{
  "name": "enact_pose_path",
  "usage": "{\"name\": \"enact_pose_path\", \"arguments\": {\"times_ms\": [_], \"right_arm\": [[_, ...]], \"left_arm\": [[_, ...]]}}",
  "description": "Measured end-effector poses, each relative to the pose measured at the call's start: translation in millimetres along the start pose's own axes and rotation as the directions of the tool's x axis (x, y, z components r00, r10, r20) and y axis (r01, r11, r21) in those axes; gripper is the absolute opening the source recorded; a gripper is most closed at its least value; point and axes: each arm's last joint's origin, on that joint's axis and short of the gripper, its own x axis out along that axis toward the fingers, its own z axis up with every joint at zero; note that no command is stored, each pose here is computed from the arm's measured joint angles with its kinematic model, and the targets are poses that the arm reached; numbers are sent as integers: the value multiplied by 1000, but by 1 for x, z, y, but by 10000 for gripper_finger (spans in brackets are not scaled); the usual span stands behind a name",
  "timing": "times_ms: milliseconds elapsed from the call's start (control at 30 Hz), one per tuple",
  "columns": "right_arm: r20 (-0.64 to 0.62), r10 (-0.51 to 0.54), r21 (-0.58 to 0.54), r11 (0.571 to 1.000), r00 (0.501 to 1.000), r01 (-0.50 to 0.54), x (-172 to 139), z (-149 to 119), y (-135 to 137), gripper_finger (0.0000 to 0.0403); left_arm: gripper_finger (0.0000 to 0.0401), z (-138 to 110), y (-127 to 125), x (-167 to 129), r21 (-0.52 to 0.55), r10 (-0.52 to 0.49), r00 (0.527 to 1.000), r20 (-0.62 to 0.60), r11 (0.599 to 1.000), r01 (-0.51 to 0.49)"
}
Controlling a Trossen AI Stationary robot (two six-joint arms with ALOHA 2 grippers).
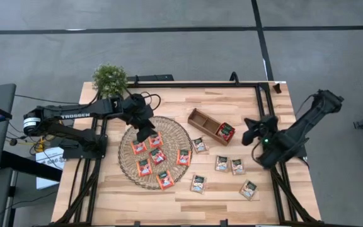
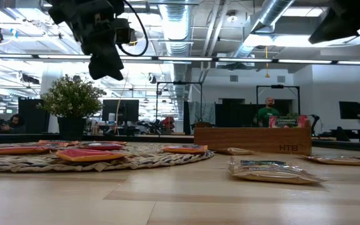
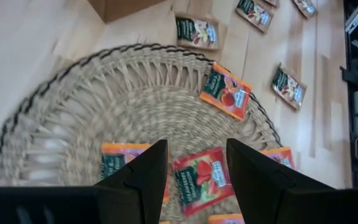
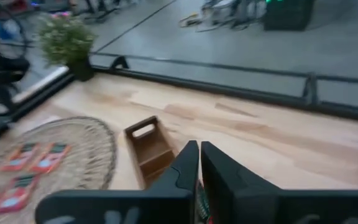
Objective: Pick & Place Tea
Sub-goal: Put the red tea bag into the right section of the wooden organizer
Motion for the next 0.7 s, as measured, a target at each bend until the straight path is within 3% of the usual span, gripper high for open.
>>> {"name": "enact_pose_path", "arguments": {"times_ms": [167,333,533,700], "right_arm": [[-32,113,33,993,993,-112,-9,3,-18,3],[-34,207,10,978,978,-206,-16,6,-25,5],[55,326,-49,945,944,-324,-22,6,-31,1],[70,418,1,908,906,-420,-17,-8,-48,1]], "left_arm": [[156,-4,-7,3,-129,10,1000,-25,992,-13],[156,-14,-16,7,-256,81,993,-91,961,-101],[156,-22,-29,10,-303,136,984,-110,939,-164],[156,-26,-37,24,-289,158,977,-144,937,-194]]}}
